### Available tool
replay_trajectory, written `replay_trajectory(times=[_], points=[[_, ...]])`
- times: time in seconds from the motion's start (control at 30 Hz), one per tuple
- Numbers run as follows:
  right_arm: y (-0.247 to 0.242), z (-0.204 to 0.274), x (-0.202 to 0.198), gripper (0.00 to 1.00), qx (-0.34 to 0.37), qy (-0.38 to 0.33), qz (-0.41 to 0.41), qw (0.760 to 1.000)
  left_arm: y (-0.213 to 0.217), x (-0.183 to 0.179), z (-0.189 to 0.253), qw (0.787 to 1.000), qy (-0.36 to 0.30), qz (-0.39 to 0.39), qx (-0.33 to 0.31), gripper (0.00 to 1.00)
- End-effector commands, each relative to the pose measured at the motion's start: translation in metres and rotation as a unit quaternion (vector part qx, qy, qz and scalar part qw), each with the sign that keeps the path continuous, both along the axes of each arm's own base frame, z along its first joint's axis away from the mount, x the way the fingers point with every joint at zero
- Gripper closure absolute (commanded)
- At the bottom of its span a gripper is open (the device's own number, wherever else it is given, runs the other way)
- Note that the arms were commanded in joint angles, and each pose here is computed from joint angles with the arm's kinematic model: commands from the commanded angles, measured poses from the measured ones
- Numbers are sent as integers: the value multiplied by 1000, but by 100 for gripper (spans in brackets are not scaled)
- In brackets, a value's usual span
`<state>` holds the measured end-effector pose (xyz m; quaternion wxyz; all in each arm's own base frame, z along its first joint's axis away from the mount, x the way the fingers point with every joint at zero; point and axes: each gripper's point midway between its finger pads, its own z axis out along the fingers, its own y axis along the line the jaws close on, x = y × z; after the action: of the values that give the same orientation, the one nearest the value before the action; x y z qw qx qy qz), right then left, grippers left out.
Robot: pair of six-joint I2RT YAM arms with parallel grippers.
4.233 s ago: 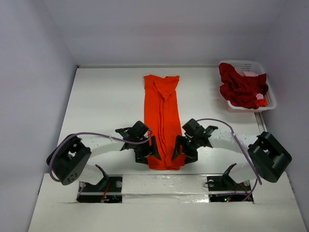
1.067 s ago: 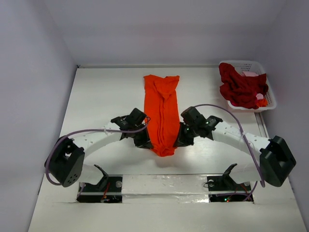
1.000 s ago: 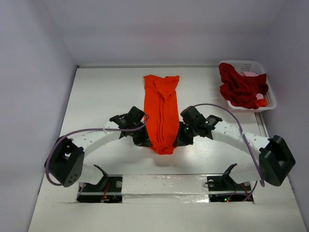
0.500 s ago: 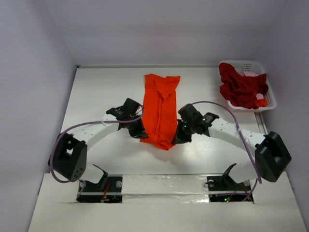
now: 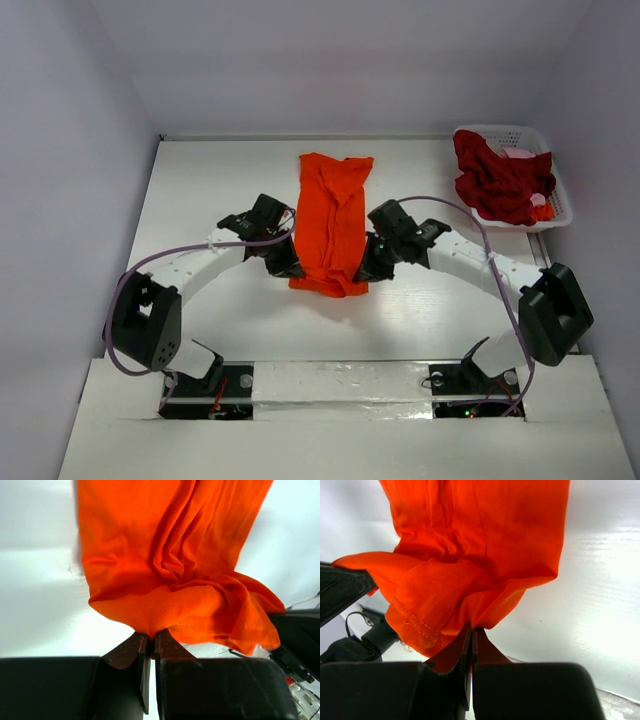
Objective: Fold and stack the t-shirts
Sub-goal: Fold the folded rectangular tshirt in 1/3 of the way
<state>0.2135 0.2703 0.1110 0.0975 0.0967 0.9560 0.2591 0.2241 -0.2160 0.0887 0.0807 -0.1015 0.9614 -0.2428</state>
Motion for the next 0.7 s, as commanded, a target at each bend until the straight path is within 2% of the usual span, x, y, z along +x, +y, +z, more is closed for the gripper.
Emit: replay_trajectory(times=[0.0, 0.37, 0.67], points=[[4, 8, 14, 100, -1, -18, 2, 1000, 0, 12, 15, 1000, -15, -3, -8, 100], [13, 6, 39, 100, -8, -24, 6, 1000, 3, 39, 12, 1000, -23, 1, -9, 100], [-4, 0, 63, 100, -21, -26, -15, 999, 8, 61, 13, 1000, -29, 4, -12, 100]])
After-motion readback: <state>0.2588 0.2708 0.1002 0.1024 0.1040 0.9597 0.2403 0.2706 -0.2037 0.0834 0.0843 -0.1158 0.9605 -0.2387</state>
